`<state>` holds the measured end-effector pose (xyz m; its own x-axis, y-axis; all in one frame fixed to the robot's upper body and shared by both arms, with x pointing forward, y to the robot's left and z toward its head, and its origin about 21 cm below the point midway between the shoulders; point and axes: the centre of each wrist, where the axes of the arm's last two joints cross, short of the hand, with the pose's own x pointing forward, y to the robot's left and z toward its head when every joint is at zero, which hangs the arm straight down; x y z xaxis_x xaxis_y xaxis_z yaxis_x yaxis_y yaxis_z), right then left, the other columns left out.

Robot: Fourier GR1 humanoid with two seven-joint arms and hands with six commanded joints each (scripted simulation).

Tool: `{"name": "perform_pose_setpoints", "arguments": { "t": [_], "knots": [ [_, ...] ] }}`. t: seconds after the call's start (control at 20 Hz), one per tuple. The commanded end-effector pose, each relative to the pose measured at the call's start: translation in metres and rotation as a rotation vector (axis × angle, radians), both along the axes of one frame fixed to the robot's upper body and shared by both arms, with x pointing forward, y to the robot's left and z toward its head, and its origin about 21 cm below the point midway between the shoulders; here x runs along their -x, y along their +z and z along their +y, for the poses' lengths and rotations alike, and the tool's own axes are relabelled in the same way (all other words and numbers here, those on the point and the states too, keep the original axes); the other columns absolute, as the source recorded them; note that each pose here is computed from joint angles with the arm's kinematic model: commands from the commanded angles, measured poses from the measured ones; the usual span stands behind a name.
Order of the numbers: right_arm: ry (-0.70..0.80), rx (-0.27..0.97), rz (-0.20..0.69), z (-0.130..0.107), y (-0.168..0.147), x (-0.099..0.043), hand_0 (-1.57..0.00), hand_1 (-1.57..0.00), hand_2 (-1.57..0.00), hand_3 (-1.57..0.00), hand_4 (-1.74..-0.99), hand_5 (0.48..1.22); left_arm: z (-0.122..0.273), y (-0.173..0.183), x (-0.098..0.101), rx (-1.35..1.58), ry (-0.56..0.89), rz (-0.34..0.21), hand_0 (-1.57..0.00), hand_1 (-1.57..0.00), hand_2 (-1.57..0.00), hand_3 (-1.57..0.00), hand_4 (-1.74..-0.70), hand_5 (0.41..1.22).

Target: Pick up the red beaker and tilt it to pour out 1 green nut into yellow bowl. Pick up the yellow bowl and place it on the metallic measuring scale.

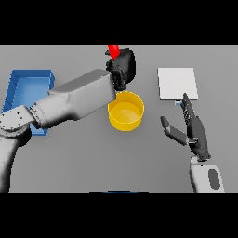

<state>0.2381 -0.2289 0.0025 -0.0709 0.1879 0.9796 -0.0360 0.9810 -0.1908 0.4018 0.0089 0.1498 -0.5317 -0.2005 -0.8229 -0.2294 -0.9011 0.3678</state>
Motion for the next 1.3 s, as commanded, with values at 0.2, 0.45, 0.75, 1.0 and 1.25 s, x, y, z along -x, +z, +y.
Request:
{"name": "perform_pose_setpoints", "arguments": {
  "t": [0.2,0.45,0.75,1.0,1.25],
  "knots": [
    [0.018,-0.027,-0.018,-0.004,0.004,-0.002,0.00,0.00,0.00,0.00,-1.224,0.615,0.008,0.072,-0.020,0.132,-0.011,-0.165,-1.57,-1.33,-1.32,-1.36,-1.66,1.196],
    [0.029,-0.026,-0.015,-0.001,0.003,-0.005,0.00,0.00,0.00,0.00,-1.266,0.639,0.042,0.172,-0.043,0.349,0.131,-0.301,-1.57,-1.49,-1.49,-1.42,-1.55,1.213],
    [0.064,0.010,-0.031,-0.003,0.006,-0.007,0.00,0.00,0.00,0.00,-1.313,0.652,0.170,0.210,-0.075,0.981,0.560,-0.211,-1.57,-1.55,-1.55,-1.44,-1.67,1.219],
    [0.071,0.030,-0.057,0.002,0.007,-0.008,0.00,0.00,0.00,0.00,-1.298,0.651,0.242,0.183,-0.080,1.335,0.744,-0.251,-1.57,-1.56,-1.56,-1.44,-1.72,1.220],
    [0.080,0.001,-0.024,0.001,0.006,-0.007,0.00,0.00,0.00,0.00,-1.275,0.656,0.293,0.126,-0.077,1.492,0.976,-0.297,-1.57,-1.57,-1.57,-1.47,-1.73,1.221]
  ]
}}
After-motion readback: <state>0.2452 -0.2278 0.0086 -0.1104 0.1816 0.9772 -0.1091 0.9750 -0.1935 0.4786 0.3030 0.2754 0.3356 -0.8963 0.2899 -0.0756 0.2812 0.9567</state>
